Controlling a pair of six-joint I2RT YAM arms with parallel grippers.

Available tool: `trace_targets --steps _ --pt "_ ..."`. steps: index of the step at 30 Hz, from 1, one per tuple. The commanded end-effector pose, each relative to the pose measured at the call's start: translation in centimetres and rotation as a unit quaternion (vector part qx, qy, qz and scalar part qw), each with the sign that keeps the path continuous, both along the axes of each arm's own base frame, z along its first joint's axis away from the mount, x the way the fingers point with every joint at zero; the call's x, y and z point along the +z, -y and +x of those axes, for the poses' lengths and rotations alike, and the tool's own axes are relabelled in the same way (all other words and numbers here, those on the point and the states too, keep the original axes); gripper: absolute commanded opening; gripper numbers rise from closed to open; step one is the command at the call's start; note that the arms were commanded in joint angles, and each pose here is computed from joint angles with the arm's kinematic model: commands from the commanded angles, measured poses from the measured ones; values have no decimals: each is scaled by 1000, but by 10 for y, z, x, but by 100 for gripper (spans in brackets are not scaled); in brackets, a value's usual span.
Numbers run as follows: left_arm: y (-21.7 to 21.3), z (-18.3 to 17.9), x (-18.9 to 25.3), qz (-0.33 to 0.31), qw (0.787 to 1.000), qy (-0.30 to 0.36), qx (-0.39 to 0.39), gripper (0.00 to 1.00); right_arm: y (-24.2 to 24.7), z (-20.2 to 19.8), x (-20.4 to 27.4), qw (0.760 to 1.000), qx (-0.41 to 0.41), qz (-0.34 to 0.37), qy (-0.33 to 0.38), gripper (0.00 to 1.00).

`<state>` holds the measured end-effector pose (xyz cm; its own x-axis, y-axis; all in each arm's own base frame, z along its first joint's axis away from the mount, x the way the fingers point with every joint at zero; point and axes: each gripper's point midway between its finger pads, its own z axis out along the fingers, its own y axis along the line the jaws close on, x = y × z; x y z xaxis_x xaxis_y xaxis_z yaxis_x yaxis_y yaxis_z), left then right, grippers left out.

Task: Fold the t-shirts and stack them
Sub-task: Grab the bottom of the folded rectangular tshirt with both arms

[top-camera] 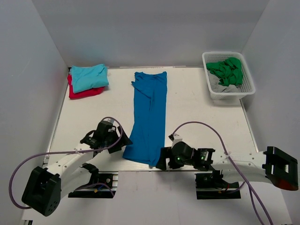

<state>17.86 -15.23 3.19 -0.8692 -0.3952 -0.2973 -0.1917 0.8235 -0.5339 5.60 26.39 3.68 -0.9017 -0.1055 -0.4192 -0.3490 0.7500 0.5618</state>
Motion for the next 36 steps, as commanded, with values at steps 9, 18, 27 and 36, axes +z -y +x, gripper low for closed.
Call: trace_targets --steps 9,18,27,36 --pt "-1 -62 -44 10 994 -106 -29 62 -11 6 -15 999 -27 -30 -25 86" --pt "-26 -92 -46 65 985 -162 9 66 -7 10 -21 997 -48 -45 -35 83" --pt "-23 -90 -49 72 984 -165 7 43 1 11 -27 996 -61 -50 -51 64" --pt "-7 -86 -34 37 988 -148 -16 0 -6 7 -33 996 -36 -56 -66 25"
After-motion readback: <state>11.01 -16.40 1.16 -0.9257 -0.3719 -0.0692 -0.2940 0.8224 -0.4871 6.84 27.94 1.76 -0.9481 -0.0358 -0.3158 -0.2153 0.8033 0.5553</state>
